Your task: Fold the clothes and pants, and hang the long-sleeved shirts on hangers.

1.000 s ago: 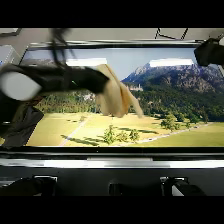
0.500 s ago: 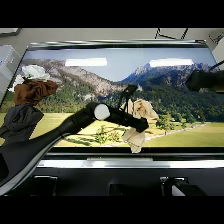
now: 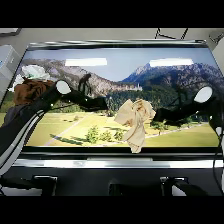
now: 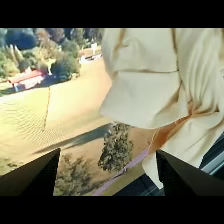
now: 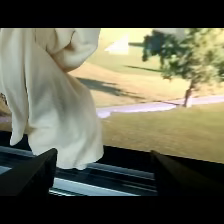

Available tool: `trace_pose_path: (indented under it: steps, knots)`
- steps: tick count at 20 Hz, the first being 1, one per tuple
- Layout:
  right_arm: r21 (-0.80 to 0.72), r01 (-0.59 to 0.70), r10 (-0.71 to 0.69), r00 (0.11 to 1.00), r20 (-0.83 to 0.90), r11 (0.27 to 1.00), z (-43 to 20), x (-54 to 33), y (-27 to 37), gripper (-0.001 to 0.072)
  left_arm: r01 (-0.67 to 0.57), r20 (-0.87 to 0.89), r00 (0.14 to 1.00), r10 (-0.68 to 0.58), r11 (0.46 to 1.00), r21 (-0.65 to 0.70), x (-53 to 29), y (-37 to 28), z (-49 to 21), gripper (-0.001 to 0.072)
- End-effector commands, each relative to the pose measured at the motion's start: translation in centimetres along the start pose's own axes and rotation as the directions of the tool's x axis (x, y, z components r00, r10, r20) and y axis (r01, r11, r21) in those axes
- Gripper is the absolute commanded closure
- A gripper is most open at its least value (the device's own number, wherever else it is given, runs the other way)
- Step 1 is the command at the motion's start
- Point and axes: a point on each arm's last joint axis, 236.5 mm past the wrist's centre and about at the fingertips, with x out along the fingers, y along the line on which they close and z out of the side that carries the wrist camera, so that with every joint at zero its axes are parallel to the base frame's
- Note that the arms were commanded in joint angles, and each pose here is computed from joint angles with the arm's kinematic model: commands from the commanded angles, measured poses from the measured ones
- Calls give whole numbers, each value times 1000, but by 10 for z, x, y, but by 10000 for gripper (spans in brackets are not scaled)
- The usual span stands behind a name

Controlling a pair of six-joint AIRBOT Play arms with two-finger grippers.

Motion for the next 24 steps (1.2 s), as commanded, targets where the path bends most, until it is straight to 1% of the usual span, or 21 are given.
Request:
trace_pose_path:
  steps: [1, 3, 5, 10, 11, 14, 17, 18, 19, 20, 24]
  knots:
    - [37, -79, 81, 995, -57, 996, -25, 43, 2, 10, 133, 14, 991, -132, 973, -188, 44, 11, -14, -6]
    - [32, -30, 32, 999, -36, 999, -22, 49, -12, 10, 179, 7, 983, -182, 958, -223, 73, -1, -22, -5]
    - [35, -37, 37, 999, -18, 999, -18, 50, -11, 11, 220, 23, 975, -221, 944, -248, 93, -14, -23, -5]
    - [-2, -117, 116, 990, -76, 993, -35, 57, 5, 8, 201, 121, 977, -176, 950, -239, 110, -16, -8, -4]
    - [-10, -141, 139, 986, -87, 990, -41, 61, 8, 8, 197, 138, 977, -165, 944, -264, 112, -14, -5, 58]
    - [6, -202, 201, 971, -128, 979, -59, 73, 16, 8, 220, 194, 967, -167, 929, -298, 114, -21, 5, 66]
    - [36, -219, 222, 965, -137, 975, -68, 85, 16, 8, 231, 213, 962, -170, 924, -306, 117, -27, 6, 306]
    - [48, -224, 229, 965, -132, 973, -69, 88, 16, 8, 231, 209, 963, -172, 924, -303, 118, -29, 5, 443]
    - [60, -236, 242, 963, -122, 970, -70, 91, 18, 8, 232, 205, 963, -175, 926, -299, 119, -31, 3, 633]
    - [71, -247, 253, 961, -110, 967, -69, 94, 19, 8, 232, 205, 963, -176, 929, -290, 118, -32, 3, 683]
    - [140, -308, 322, 943, -89, 941, -79, 108, 28, 11, 239, 225, 956, -188, 943, -230, 107, -40, 8, 684]
